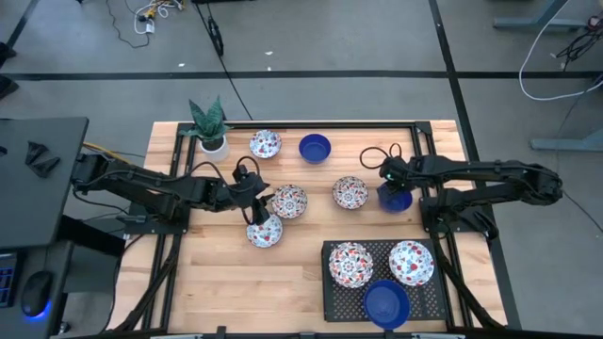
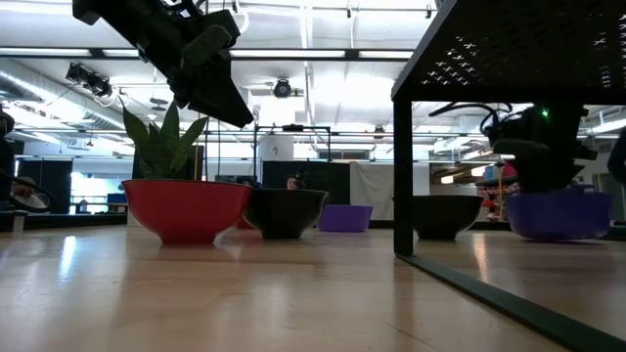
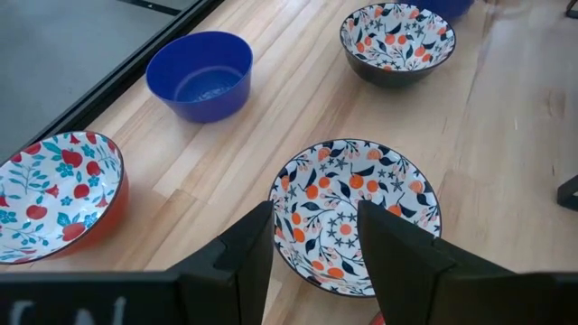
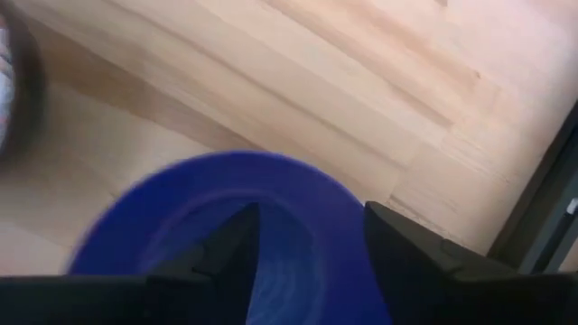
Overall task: Pick & Place Mini bowls
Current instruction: Stack the bottom blue bowl on top of the blue bowl on the shelf
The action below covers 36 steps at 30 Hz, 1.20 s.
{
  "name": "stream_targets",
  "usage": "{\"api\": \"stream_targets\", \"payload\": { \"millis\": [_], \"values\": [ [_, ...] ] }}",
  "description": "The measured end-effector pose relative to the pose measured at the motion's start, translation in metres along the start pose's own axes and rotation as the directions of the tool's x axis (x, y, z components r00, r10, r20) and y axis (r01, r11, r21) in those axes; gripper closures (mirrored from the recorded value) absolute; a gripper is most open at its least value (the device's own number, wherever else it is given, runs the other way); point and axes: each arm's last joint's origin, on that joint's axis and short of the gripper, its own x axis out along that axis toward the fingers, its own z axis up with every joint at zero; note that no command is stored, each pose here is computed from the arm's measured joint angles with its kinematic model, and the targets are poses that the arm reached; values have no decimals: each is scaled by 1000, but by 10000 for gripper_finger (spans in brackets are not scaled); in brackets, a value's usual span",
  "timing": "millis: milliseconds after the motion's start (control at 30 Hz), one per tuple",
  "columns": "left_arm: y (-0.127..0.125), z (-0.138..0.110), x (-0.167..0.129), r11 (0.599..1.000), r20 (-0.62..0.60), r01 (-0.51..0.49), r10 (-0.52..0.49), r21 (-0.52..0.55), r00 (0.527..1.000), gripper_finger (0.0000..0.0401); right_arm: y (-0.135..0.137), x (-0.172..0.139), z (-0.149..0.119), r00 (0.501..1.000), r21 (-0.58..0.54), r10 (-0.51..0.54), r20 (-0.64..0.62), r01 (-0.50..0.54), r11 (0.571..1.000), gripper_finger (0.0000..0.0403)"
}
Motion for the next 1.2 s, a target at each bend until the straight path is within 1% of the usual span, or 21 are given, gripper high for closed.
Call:
{"api": "stream_targets", "payload": {
  "millis": [167, 367, 700, 800, 967, 1200],
  "values": [
    [0, 0, 0, 1000, 0, 0, 0, 0, 1000, 236, 1, -4, 3, 1000, 4, 10, 13, -10, 1000, 199],
    [0, 0, 0, 1000, 0, 0, 0, 0, 1000, 236, -3, -4, 1, 999, 6, -22, -25, 22, 1000, 205],
    [0, 0, 0, 1000, 0, 0, 0, 0, 1000, 236, -12, 6, -2, 997, 44, -44, -59, 47, 998, 231],
    [0, 0, 0, 1000, 0, 0, 0, 0, 1000, 236, -11, 7, -2, 998, 43, -32, -59, 34, 998, 246],
    [0, 0, 0, 1000, 0, 0, 0, 0, 1000, 236, -8, 7, 2, 999, 17, 21, -36, -21, 1000, 265],
    [0, 0, 0, 1000, 0, 0, 0, 0, 1000, 236, -7, 7, 4, 999, 15, 30, -13, -30, 999, 267]
  ]
}}
